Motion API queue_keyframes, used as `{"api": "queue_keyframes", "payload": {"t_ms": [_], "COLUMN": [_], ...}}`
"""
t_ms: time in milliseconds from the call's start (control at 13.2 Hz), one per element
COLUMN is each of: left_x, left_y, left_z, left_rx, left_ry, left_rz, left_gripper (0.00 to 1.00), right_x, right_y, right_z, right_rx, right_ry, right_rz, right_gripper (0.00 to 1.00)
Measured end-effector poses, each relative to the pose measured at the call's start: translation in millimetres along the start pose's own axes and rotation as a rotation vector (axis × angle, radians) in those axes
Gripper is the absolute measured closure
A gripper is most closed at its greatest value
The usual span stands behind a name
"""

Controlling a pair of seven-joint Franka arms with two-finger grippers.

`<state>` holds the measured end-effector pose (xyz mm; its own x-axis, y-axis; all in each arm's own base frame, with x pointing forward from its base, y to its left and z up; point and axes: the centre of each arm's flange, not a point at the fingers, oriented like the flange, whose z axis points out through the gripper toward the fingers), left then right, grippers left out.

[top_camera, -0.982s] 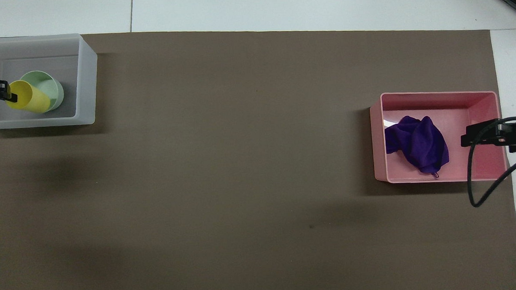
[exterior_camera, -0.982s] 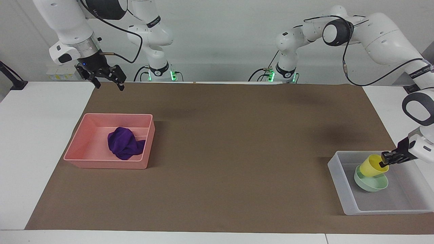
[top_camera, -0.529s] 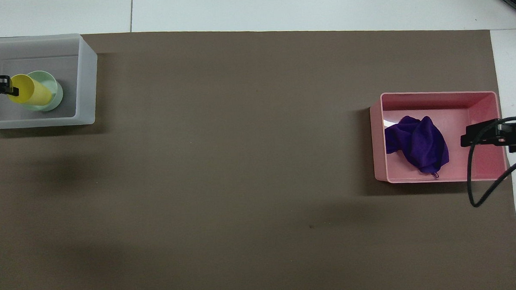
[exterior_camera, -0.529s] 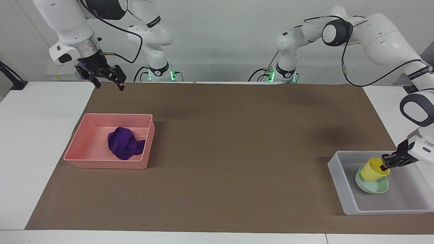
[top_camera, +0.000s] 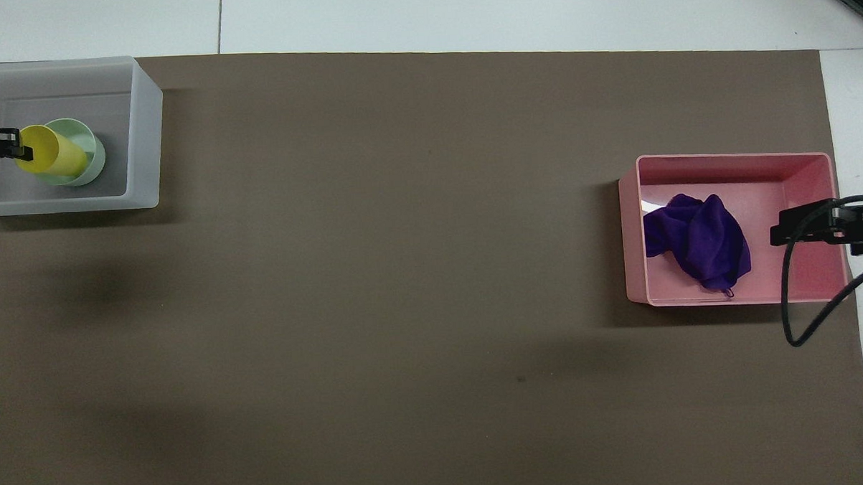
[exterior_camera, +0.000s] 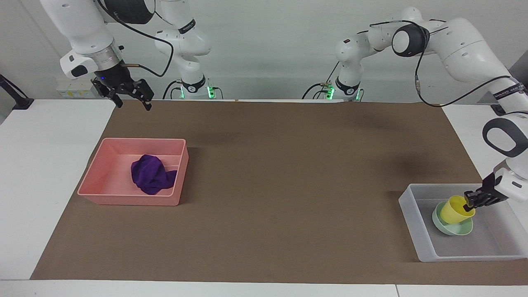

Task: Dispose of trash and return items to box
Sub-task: 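Lower the yellow cup beside the green bowl and open the left gripper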

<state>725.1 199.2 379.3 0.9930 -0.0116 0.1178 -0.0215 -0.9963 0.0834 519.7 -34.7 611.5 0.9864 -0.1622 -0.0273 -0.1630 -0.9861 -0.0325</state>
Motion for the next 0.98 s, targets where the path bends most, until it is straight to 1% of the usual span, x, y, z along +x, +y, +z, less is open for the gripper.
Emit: {"api": "queue_keyframes", "payload": {"t_ms": [151, 227, 378, 529, 604, 680, 755, 906, 982], "left_x": [-0.9, -0.9, -0.9, -0.2, 0.5, 1.8, 3.6, 8.8, 11.6], "left_y": [-2.5, -2.7, -2.4, -0.4, 1.7, 5.4, 10.3, 26.6, 42.1], "left_z": [0.3, 0.2, 0.0, -0.4, -1.0, -2.9, -7.7, -30.9, -51.9], "left_rx": [0.003, 0.004, 0.003, 0.002, 0.001, 0.001, 0.001, 0.011, 0.018], "left_ry": [-0.002, -0.002, -0.001, 0.0, 0.001, 0.004, 0.012, 0.044, 0.069], "left_rz": [-0.003, -0.003, -0.003, 0.0, 0.003, 0.01, 0.018, 0.043, 0.064], "left_gripper": [0.96, 0.88, 0.66, 0.4, 0.3, 0.17, 0.01, 0.0, 0.0], "right_x": [0.0, 0.0, -0.2, -0.3, -0.3, -0.4, -0.4, -0.5, -0.9], "right_y": [0.0, 0.0, -0.2, -0.8, -0.9, -0.9, -1.1, -2.7, -5.7], "right_z": [0.0, 0.0, -0.3, -0.4, -0.4, -0.4, -0.4, -0.4, -0.3], "right_rx": [0.0, 0.0, 0.0, 0.0, 0.0, 0.0, 0.0, 0.0, 0.0], "right_ry": [0.0, 0.0, 0.001, 0.001, 0.001, 0.001, 0.001, 0.001, 0.001], "right_rz": [0.0, 0.0, 0.0, -0.001, -0.001, -0.001, -0.002, -0.004, -0.01], "right_gripper": [0.0, 0.0, 0.0, 0.0, 0.0, 0.0, 0.0, 0.0, 0.0]}}
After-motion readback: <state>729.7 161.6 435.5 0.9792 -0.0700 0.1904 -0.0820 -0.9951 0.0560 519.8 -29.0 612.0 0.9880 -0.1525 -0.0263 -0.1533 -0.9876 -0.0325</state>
